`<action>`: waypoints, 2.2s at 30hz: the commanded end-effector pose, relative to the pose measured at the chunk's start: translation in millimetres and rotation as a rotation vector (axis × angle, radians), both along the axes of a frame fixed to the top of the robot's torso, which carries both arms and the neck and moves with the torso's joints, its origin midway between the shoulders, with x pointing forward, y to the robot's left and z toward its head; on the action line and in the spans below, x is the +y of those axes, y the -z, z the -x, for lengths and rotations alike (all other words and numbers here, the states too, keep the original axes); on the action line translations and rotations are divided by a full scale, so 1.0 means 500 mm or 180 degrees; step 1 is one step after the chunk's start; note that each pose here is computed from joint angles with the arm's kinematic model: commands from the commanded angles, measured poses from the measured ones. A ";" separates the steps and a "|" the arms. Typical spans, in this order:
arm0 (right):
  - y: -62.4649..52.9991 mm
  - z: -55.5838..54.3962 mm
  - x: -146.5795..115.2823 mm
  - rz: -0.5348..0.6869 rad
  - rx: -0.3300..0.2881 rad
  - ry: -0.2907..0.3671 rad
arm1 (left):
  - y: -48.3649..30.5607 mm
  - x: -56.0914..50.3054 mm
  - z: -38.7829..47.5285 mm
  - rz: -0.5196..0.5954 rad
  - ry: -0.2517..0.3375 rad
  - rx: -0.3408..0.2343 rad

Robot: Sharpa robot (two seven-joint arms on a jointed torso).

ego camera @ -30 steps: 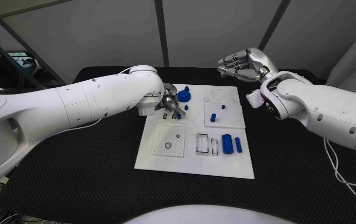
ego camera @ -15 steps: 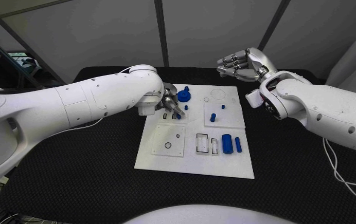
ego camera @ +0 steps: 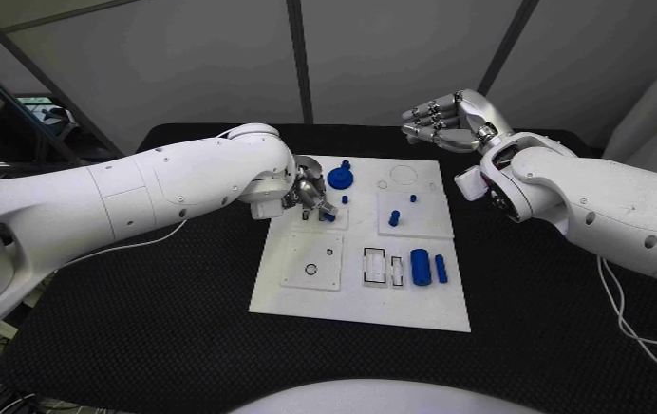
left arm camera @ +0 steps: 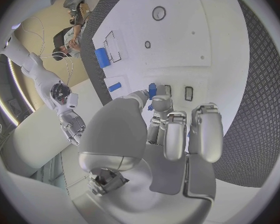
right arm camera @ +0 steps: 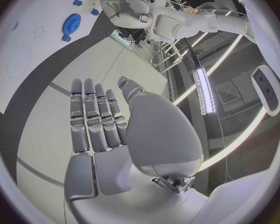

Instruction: Assemble the parts on the task board

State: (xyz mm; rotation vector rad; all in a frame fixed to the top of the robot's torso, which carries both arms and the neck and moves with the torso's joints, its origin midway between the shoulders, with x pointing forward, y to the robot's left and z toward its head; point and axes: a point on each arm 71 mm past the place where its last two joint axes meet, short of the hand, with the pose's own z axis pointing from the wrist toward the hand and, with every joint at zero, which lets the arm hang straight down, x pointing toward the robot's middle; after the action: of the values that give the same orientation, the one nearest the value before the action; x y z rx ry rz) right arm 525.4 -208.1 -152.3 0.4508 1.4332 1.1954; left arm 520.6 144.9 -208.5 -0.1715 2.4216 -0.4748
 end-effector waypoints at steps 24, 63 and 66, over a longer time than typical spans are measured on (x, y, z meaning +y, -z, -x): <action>-0.002 -0.002 -0.007 -0.0002 -0.0007 0.0003 | -0.011 0.038 0.031 0.0159 -0.0350 -0.0726; -0.002 -0.002 -0.008 -0.0002 -0.0013 -0.0003 | 0.031 0.024 0.045 -0.0180 -0.0154 -0.0923; -0.001 -0.003 -0.008 -0.0001 -0.0012 -0.0004 | 0.032 0.025 0.045 -0.0198 -0.0140 -0.0917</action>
State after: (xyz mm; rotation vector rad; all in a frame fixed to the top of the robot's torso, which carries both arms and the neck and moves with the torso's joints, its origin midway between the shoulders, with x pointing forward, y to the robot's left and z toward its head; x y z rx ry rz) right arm 526.7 -213.2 -153.2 0.4539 1.4334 1.1851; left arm 497.9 157.1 -224.0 -0.1516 2.1356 -0.3993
